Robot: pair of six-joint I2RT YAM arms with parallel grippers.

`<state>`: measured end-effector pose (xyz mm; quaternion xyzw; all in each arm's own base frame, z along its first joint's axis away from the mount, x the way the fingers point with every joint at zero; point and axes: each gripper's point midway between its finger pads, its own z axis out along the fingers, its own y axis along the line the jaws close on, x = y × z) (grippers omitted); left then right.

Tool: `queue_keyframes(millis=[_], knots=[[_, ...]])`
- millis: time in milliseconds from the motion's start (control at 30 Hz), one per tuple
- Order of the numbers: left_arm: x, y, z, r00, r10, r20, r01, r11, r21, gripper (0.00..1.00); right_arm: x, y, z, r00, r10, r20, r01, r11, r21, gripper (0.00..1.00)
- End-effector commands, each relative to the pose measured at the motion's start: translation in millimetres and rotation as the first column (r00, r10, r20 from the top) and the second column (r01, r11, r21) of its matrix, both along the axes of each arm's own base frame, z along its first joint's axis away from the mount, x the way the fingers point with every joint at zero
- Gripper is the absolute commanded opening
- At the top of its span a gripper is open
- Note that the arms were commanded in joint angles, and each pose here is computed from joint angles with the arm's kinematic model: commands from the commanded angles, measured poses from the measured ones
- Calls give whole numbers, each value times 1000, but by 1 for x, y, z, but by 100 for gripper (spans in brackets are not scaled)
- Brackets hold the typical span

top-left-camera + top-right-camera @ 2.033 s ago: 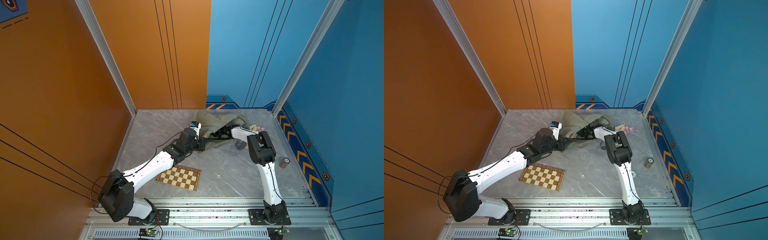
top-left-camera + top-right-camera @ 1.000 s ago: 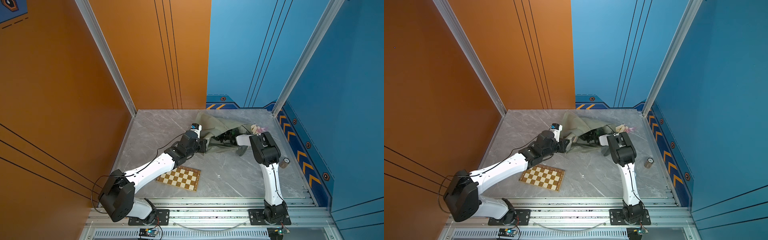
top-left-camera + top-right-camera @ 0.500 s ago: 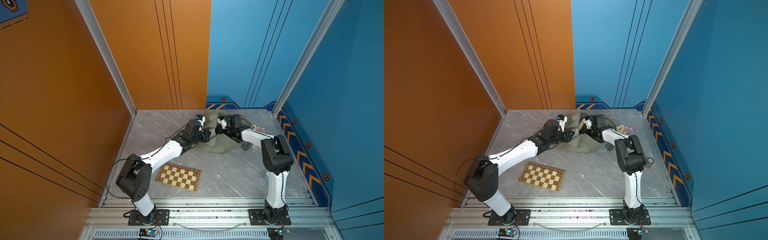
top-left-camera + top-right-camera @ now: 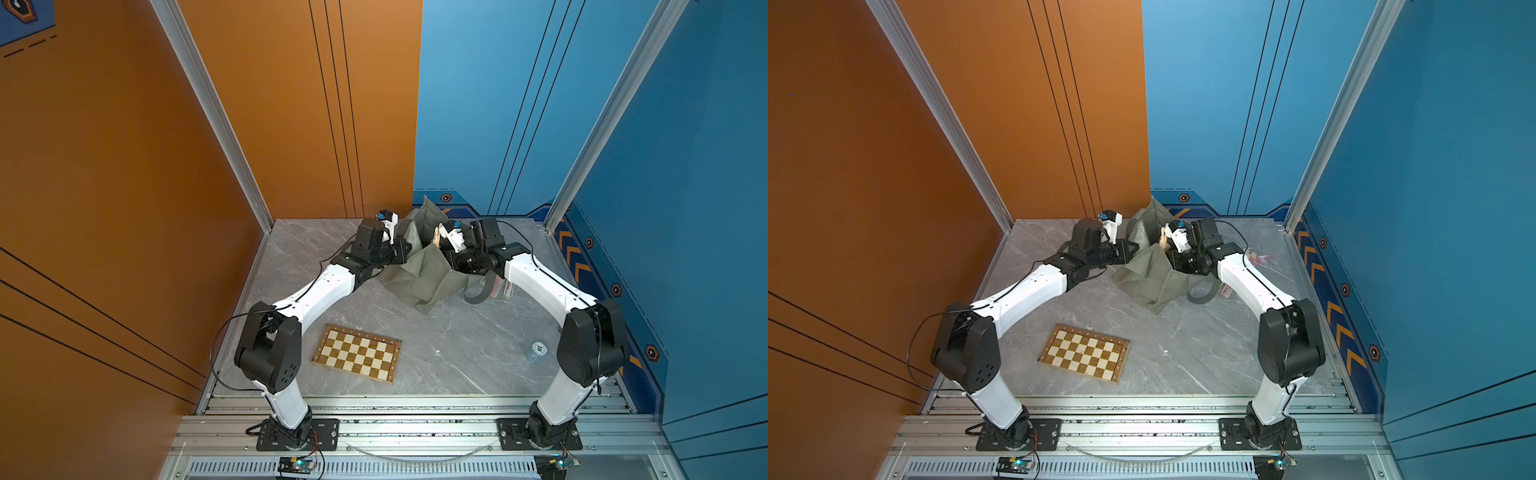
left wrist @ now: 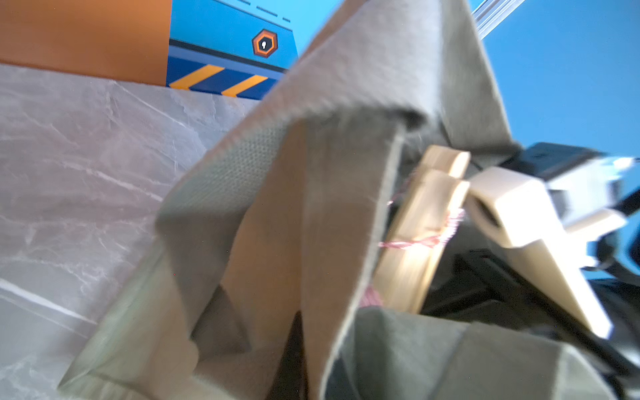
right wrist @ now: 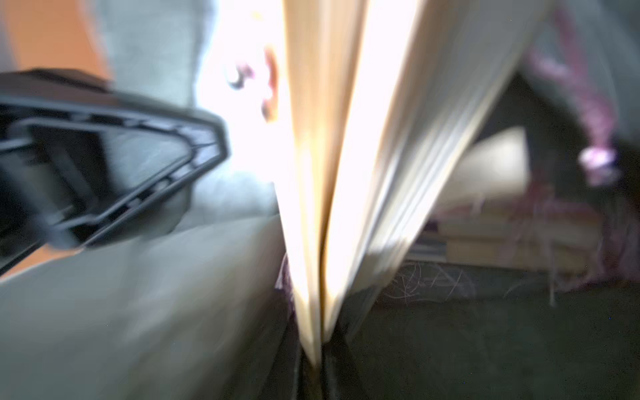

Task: Take out the folding fans from the tote bags
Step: Pick up the folding fan from the canvas bag.

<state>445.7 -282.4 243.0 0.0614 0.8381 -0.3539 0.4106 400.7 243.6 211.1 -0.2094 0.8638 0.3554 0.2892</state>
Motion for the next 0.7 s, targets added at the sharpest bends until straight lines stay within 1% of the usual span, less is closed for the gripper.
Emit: queue_keyframes(millis=[0,233,300,400,500,667], knots=[[5,2,9,999,-12,31,12,1000,12,0,-9,-9,30,997,21,79,-21,1000,-8,7],[7,1,14,999,-23,37,23,1000,-12,0,2,-32,81,976,-50,213,49,999,10,4],[8,3,16,999,-19,44,20,1000,-21,0,6,-44,109,961,-94,260,81,995,61,4],[13,7,20,999,-5,52,7,999,-36,0,14,-66,147,938,-179,296,138,978,156,4],[17,11,28,998,-4,67,7,999,-36,0,23,-88,178,921,-254,296,178,949,261,3],[23,21,38,997,-1,77,4,1000,-30,0,35,-123,212,905,-325,273,207,900,382,3]])
